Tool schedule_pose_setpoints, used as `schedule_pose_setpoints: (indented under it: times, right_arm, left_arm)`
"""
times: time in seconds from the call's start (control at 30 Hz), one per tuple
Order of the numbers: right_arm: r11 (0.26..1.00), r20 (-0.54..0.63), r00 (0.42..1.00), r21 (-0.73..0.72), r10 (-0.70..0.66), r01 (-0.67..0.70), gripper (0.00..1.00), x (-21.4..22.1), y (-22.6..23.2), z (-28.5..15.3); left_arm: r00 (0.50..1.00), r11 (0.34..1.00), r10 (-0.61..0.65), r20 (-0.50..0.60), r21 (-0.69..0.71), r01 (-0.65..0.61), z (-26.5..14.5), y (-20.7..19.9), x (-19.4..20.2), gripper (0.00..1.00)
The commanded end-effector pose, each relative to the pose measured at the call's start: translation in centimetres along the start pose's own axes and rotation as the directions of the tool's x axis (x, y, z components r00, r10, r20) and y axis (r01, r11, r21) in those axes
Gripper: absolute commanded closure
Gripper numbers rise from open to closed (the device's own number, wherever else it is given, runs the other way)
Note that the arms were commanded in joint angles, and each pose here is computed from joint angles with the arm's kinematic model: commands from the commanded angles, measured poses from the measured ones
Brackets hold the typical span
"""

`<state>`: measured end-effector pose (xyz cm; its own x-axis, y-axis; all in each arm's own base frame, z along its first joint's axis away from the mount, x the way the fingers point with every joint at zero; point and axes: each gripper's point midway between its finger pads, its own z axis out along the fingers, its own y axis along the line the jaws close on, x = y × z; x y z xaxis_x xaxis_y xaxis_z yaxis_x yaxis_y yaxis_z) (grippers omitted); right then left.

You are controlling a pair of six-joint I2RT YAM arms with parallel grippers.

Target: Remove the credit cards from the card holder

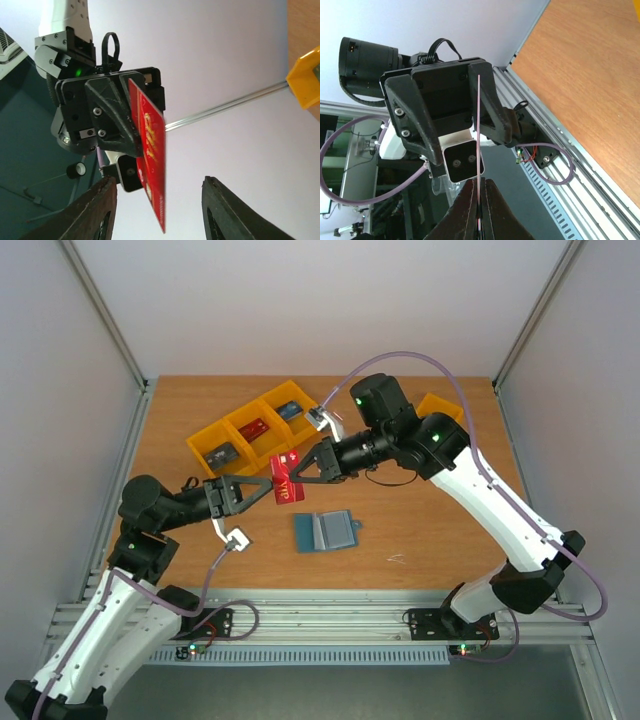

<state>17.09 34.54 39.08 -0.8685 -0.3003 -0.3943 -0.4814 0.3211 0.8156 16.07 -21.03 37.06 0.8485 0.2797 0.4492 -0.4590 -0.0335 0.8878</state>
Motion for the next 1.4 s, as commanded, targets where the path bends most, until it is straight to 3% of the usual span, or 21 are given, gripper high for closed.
schedule_pose_setpoints:
  times: [0.0, 0.2, 0.3, 0.37, 0.5, 0.53, 0.67, 0.7, 0.73, 0.83, 0.9, 0.93, 1.03, 1.17, 1.27, 1.37]
  right_arm:
    - [0.999, -0.019, 1.000, -0.035, -0.018, 0.017, 0.99, 0.0, 1.3, 0.4]
    - [1.000, -0.056, 0.998, -0.022, -0.020, 0.019, 0.99, 0.4, 1.0, 1.0]
    - [1.000, -0.063, 0.998, -0.004, -0.031, 0.031, 0.99, 0.4, 0.9, 0.9]
    - [0.999, -0.066, 0.997, -0.004, -0.038, 0.038, 0.99, 0.4, 1.0, 0.9]
    - [0.996, -0.033, 0.998, 0.072, -0.052, 0.054, 0.95, -0.3, 0.1, -0.1]
    - [0.994, -0.012, 0.999, 0.100, -0.040, 0.041, 0.85, -0.7, -0.5, -0.7]
    - [0.965, 0.140, 0.989, 0.249, 0.045, -0.080, 0.20, -2.5, -4.8, -4.5]
    - [0.948, 0.191, 0.980, 0.296, 0.063, -0.119, 0.07, -2.9, -6.3, -5.9]
    - [0.928, 0.243, 0.967, 0.337, 0.078, -0.160, 0.02, -3.2, -7.7, -7.4]
    - [0.819, 0.394, 0.915, 0.493, 0.091, -0.293, 0.02, -3.1, -12.8, -11.9]
    - [0.709, 0.438, 0.897, 0.617, 0.051, -0.342, 0.01, -2.0, -15.7, -14.1]
    - [0.667, 0.448, 0.893, 0.655, 0.035, -0.354, 0.02, -1.5, -16.7, -14.9]
    - [0.589, 0.457, 0.889, 0.722, -0.013, -0.363, 0.02, -0.3, -18.7, -16.4]
    - [0.501, 0.410, 0.908, 0.806, -0.085, -0.317, 0.02, -0.1, -20.5, -17.7]
    - [0.479, 0.368, 0.924, 0.832, -0.103, -0.278, 0.02, -0.9, -21.6, -17.7]
    - [0.477, 0.341, 0.936, 0.839, -0.090, -0.260, 0.01, -1.7, -23.0, -17.6]
  left_arm:
    - [0.999, 0.999, 0.037, 0.007, 0.018, -0.037, 0.2, 0.5, 0.3, 0.52]
    - [1.000, 1.000, 0.013, 0.004, 0.016, -0.013, 0.5, 0.8, 0.6, 0.59]
    - [1.000, 1.000, -0.006, 0.004, 0.024, 0.006, 0.5, 0.9, 0.5, 0.76]
    - [1.000, 0.999, -0.024, 0.008, 0.031, 0.023, 0.4, 0.8, 0.3, 0.95]
    - [0.996, 0.993, -0.087, -0.020, 0.080, 0.089, 0.3, -0.3, 0.5, 1.00]
    - [0.993, 0.988, -0.112, -0.039, 0.102, 0.115, 0.2, -0.8, 0.7, 1.00]
    - [0.954, 0.926, -0.228, -0.194, 0.260, 0.274, -0.5, -4.1, 2.4, 1.00]
    - [0.936, 0.898, -0.254, -0.244, 0.300, 0.323, -0.8, -5.0, 3.0, 1.00]
    - [0.916, 0.871, -0.269, -0.299, 0.331, 0.364, -1.1, -5.7, 3.8, 1.00]
    - [0.816, 0.752, -0.336, -0.470, 0.388, 0.533, -1.8, -8.0, 6.2, 1.00]
    - [0.732, 0.656, -0.362, -0.577, 0.401, 0.640, -2.3, -9.7, 7.5, 1.00]
    - [0.667, 0.589, -0.379, -0.641, 0.390, 0.708, -2.6, -10.8, 8.1, 1.00]
    - [0.477, 0.384, -0.318, -0.819, 0.349, 0.855, -4.2, -14.7, 9.8, 1.00]
    - [0.271, 0.168, -0.137, -0.953, 0.247, 0.954, -5.4, -19.2, 12.3, 1.00]
    - [0.123, 0.074, -0.005, -0.992, 0.122, 0.990, -5.2, -22.0, 14.6, 1.00]
    - [-0.016, 0.056, 0.071, -0.997, -0.012, 0.998, -3.9, -24.8, 17.5, 1.00]
